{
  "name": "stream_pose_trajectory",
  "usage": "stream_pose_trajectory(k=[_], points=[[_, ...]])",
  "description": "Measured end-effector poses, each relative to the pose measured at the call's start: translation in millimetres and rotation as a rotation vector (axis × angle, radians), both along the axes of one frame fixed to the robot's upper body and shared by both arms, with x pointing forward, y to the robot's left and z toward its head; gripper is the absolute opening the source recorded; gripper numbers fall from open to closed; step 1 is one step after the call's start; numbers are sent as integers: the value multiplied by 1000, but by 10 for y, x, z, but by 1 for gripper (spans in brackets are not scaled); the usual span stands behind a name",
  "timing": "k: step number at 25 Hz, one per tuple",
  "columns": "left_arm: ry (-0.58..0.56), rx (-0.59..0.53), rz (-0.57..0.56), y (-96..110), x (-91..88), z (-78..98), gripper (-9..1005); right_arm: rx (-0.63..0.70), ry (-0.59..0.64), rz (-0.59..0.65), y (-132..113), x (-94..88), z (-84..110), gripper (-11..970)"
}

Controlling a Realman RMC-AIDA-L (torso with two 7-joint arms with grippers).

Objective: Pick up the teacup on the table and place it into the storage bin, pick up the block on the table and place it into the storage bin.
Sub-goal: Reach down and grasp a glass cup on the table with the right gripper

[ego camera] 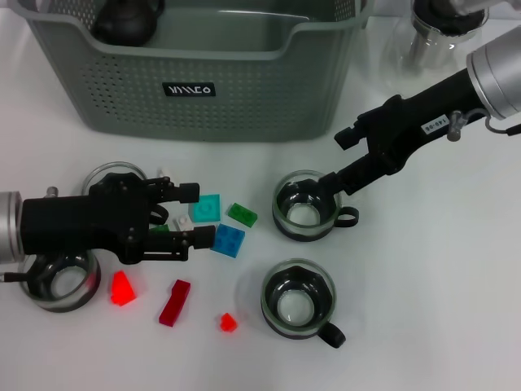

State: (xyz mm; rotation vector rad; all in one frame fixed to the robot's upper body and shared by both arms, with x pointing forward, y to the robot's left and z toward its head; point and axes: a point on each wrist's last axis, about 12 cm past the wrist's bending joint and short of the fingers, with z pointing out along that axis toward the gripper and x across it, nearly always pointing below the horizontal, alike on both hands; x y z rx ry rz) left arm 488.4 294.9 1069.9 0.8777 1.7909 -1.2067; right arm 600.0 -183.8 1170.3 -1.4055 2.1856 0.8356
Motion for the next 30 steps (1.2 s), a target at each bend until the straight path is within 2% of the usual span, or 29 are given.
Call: stream_pose_trajectory(k=[10, 18, 30], points=[[8, 2, -11, -25, -12, -16, 847, -232, 19, 11, 179, 51, 102, 943], [13, -2, -14, -46, -20, -24, 847, -274, -3, 3, 279, 100, 138, 942], [8, -5, -13, -52, -18, -23, 847, -321, -32, 1, 441, 151, -106, 940]])
